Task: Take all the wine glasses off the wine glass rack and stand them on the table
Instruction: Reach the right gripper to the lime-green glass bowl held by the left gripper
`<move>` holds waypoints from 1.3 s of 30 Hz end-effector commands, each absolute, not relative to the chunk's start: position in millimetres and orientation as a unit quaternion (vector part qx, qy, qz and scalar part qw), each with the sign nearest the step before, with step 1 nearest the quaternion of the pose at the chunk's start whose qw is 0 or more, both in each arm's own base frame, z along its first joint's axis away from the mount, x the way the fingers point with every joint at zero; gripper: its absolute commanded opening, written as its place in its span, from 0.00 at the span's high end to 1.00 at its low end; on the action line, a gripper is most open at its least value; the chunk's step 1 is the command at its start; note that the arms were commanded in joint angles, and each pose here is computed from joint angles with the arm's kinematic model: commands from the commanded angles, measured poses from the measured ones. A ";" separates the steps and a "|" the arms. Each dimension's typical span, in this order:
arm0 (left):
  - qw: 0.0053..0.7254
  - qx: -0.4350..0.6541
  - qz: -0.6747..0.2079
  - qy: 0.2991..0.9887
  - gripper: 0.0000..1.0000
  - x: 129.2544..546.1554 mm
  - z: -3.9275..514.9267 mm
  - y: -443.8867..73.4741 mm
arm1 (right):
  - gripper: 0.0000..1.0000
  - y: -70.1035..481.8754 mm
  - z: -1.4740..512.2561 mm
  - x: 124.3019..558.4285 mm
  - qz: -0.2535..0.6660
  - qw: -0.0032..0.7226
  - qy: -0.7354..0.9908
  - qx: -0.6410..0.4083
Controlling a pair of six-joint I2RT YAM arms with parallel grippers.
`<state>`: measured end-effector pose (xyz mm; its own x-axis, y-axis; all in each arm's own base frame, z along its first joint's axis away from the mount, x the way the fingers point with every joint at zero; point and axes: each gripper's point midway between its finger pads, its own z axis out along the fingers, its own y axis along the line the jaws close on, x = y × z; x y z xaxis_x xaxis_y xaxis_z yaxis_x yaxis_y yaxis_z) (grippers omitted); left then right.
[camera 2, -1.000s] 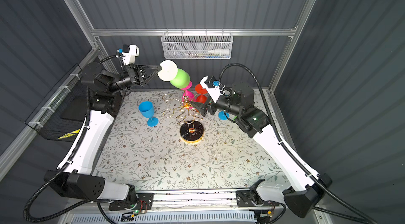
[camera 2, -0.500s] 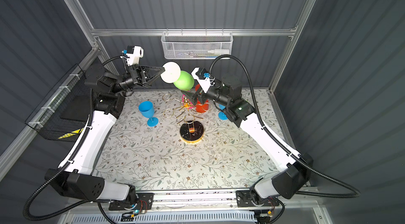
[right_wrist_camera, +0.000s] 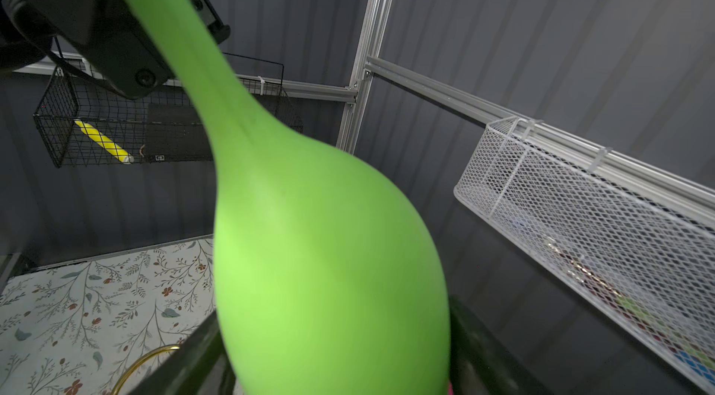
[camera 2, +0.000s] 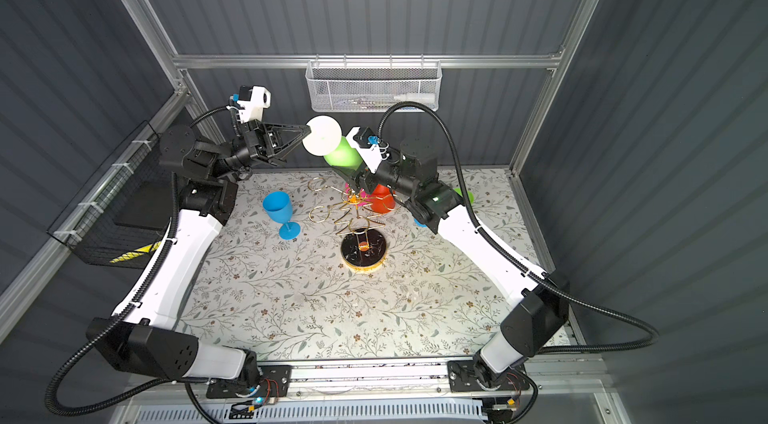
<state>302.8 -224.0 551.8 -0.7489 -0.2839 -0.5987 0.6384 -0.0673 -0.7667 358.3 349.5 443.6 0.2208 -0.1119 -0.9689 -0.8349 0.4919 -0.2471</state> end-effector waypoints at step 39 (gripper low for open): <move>0.344 0.184 -0.697 0.601 0.56 305.8 540.5 -229.0 | 0.31 310.3 464.1 316.6 0.260 0.658 0.606 -0.364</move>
